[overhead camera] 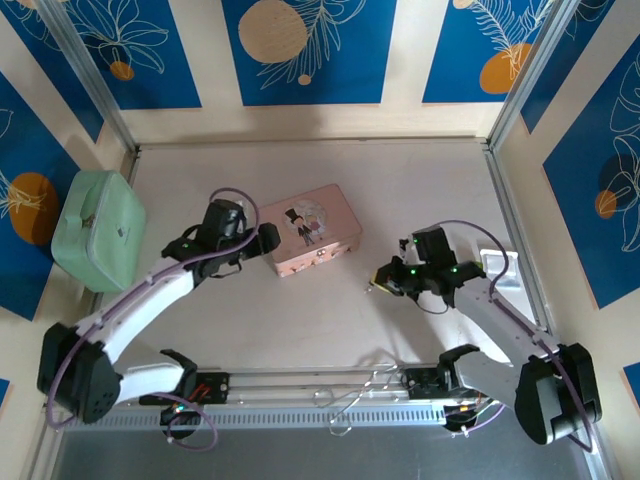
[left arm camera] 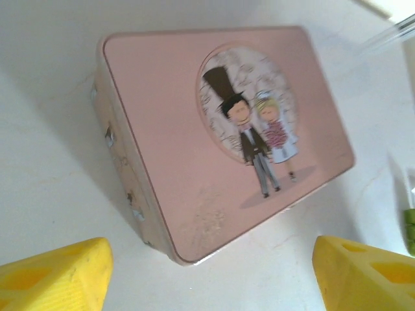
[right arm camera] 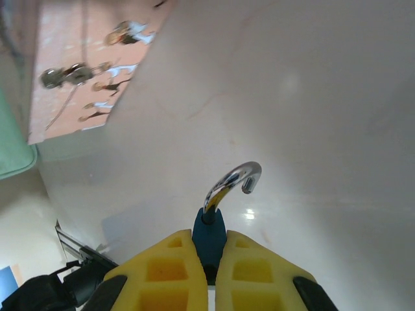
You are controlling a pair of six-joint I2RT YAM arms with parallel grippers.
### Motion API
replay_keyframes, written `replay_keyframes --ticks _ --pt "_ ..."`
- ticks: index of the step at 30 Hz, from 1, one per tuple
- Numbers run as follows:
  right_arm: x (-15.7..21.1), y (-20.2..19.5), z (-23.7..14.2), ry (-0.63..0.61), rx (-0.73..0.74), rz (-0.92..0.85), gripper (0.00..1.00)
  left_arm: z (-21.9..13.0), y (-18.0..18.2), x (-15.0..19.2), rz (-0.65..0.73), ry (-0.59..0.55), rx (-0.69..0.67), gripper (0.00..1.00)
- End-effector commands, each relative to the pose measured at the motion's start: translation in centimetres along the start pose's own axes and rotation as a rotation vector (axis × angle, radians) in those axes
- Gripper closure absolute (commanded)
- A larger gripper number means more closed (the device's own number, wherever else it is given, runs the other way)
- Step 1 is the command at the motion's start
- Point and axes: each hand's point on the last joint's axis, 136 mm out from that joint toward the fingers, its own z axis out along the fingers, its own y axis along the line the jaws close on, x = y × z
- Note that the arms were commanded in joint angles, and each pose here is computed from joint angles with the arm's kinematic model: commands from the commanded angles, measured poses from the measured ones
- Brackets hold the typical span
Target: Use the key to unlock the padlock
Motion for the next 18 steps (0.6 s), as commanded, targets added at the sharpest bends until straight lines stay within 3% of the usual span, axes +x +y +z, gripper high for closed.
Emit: replay_keyframes --ticks 1,9,18 --pt "1.4 -1.5 0.0 0.107 -0.019 0.015 1.0 -2.3 0.6 0.0 0.029 -0.017 -0.024 0.18" --pt "2.7 -0.3 2.7 0.201 -0.069 -0.02 1.0 -4.3 3.2 2.3 0.035 -0.027 -0.066 0.16" --pt "5.6 2.0 8.0 0.311 -0.069 -0.079 0.98 -3.6 4.0 3.6 -0.017 -0.009 -0.06 0.18"
